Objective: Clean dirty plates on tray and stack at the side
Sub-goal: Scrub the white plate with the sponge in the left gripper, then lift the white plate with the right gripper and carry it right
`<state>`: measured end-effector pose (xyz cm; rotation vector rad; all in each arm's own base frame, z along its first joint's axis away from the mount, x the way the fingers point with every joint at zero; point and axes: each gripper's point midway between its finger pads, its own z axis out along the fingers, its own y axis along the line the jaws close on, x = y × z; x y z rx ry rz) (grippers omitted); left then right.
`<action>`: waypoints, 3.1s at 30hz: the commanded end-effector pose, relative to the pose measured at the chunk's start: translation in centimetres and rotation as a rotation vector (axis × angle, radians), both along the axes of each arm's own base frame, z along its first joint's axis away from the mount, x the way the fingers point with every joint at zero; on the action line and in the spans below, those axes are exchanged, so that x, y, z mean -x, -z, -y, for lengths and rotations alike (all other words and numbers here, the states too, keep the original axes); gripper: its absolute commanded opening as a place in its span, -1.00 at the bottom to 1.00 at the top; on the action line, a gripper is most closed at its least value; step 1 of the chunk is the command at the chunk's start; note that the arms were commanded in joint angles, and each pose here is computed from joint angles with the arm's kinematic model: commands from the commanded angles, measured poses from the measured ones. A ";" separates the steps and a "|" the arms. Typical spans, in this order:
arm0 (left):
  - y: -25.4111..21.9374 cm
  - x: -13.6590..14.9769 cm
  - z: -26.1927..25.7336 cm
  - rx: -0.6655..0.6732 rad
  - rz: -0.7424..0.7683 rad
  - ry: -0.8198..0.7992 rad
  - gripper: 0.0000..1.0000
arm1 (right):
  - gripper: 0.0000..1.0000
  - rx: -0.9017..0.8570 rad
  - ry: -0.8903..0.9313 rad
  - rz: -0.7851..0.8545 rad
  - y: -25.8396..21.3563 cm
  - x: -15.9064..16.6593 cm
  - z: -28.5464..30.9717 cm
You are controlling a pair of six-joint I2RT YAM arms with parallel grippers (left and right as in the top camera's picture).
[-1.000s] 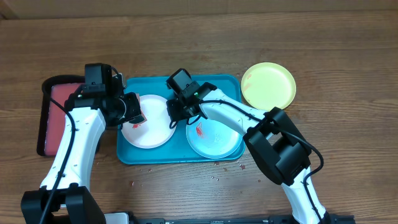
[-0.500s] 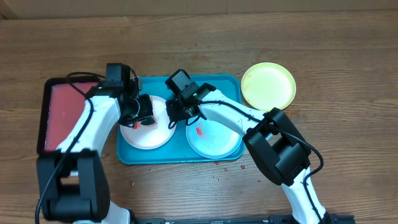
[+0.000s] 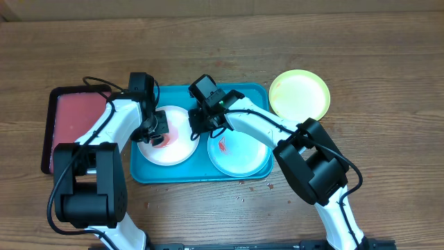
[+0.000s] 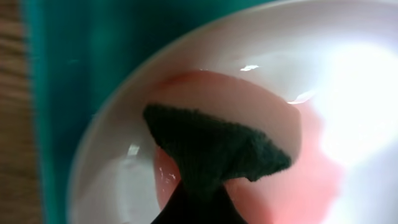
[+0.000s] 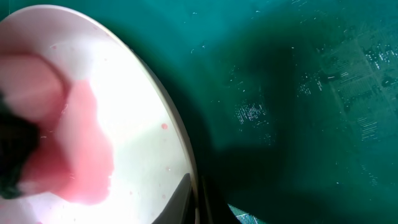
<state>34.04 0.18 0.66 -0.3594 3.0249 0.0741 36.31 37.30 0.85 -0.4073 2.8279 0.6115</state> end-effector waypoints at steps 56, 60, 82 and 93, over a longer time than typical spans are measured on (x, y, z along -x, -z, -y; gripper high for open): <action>-17.0 0.7 -9.7 -0.154 0.312 -0.496 -0.92 | -0.92 0.406 0.056 0.474 -14.6 -7.0 5.2; -16.9 0.6 -10.7 -0.114 0.323 -0.537 -0.92 | -0.92 0.624 0.057 0.639 -18.9 -7.3 6.9; -16.6 1.5 -12.7 -0.073 0.309 -0.594 -0.92 | -0.92 1.157 -0.033 1.003 -27.2 -4.3 6.4; -16.6 1.5 -12.6 -0.070 0.307 -0.579 -0.92 | -0.92 0.711 -0.041 0.680 -20.0 -6.1 6.4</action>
